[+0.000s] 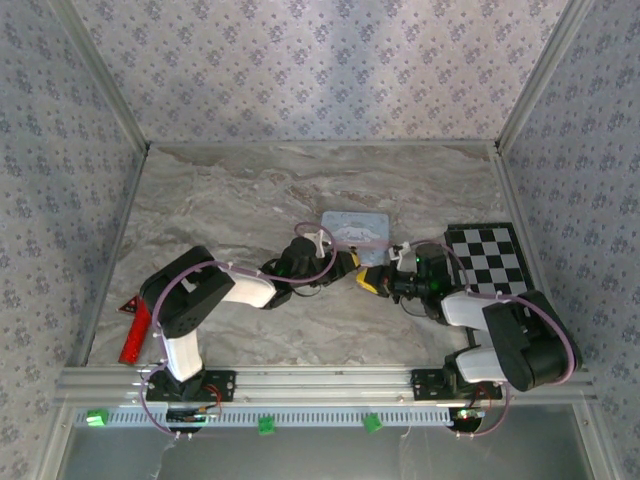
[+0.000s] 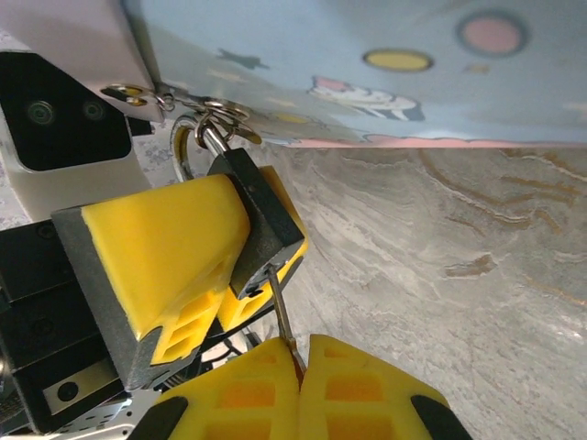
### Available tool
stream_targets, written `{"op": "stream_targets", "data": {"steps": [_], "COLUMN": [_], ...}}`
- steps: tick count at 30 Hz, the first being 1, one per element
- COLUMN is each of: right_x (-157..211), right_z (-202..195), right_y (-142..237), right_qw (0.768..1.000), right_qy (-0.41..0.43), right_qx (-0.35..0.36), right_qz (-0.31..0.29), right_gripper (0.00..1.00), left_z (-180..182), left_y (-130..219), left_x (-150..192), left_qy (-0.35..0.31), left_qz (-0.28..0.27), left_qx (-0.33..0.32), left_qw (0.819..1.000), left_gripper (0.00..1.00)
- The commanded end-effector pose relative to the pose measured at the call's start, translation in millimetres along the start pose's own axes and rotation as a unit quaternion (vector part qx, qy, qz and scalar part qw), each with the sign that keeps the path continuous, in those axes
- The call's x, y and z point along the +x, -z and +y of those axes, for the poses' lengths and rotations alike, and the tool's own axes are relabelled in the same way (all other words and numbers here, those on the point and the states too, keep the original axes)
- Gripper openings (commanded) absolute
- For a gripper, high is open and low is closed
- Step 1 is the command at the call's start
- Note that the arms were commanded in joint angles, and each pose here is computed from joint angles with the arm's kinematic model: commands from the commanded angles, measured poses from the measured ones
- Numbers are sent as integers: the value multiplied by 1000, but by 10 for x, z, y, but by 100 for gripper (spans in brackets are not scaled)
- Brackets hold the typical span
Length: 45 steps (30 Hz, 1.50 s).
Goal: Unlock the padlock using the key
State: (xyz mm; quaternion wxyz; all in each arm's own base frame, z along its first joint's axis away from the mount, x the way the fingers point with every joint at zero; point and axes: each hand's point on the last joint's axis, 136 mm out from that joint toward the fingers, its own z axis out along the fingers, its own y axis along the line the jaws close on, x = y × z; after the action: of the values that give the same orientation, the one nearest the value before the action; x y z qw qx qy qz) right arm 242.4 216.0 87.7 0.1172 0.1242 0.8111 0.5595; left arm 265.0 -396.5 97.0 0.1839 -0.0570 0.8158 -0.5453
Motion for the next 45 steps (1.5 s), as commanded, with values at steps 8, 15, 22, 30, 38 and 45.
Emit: {"op": "stream_targets", "data": {"steps": [8, 15, 22, 30, 38, 45], "right_x": [-396, -438, -413, -345, -231, -470], "right_z": [311, 632, 529, 390, 717, 442], "right_y": [-10, 103, 92, -44, -169, 124], "right_qw": [994, 992, 994, 992, 988, 992], "right_qy": [66, 83, 63, 112, 140, 97], "right_qx": [-44, -62, -54, -30, -61, -48], "right_qz": [-68, -76, -71, -58, -37, -71], "right_gripper": [0, 0, 0, 0, 0, 0], "left_z": [-357, -217, -104, -295, -361, -274], "left_y": [76, 73, 59, 85, 31, 80], "left_x": [616, 669, 695, 742, 873, 875], "left_qy": [-6, -13, -19, -12, -10, -9], "left_qz": [124, 129, 132, 141, 153, 145], "left_qx": [61, 37, 21, 52, 59, 53], "left_qw": [990, 991, 991, 989, 986, 988], "left_gripper": [0, 0, 0, 0, 0, 0]}}
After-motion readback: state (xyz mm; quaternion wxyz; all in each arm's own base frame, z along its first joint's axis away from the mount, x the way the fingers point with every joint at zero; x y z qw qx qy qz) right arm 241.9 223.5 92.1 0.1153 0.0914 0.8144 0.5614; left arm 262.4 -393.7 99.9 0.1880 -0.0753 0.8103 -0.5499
